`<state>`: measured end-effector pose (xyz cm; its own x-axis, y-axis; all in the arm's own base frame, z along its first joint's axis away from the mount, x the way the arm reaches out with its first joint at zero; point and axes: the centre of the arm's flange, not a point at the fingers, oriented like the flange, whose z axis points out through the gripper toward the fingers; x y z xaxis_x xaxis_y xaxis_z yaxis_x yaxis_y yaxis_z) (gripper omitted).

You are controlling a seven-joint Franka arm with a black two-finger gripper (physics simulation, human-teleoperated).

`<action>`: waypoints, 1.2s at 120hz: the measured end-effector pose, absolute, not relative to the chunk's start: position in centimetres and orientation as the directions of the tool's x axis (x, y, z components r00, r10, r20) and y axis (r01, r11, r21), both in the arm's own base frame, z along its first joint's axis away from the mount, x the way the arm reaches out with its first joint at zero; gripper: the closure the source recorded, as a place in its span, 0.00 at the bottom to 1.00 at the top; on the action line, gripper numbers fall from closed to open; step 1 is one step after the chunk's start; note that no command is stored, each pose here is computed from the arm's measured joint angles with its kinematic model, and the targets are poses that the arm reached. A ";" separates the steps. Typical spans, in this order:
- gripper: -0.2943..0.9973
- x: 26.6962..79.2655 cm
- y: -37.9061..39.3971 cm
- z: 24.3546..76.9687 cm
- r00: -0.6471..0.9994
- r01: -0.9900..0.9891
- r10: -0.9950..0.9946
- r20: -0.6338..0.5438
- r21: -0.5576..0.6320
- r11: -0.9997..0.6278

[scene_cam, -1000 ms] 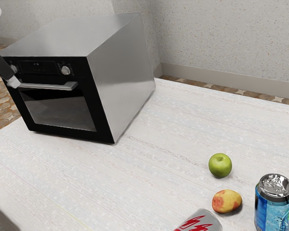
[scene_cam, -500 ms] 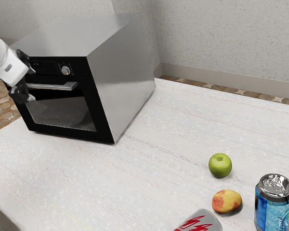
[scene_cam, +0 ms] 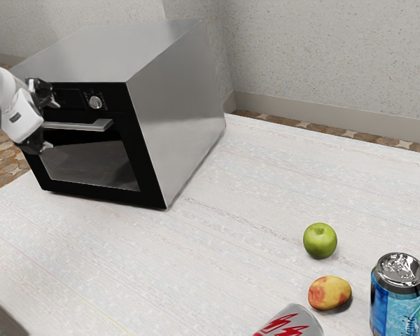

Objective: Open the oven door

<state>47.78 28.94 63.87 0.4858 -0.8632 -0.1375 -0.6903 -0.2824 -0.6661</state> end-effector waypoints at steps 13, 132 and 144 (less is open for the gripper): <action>0.23 47.8 29.0 63.4 0.467 -0.698 -0.870 -0.157 -0.669 -0.254; 0.23 48.6 31.3 59.7 0.415 -0.762 -0.879 -0.235 -0.617 -0.195; 0.24 47.3 30.3 59.2 0.401 -0.765 -0.891 -0.213 -0.612 -0.198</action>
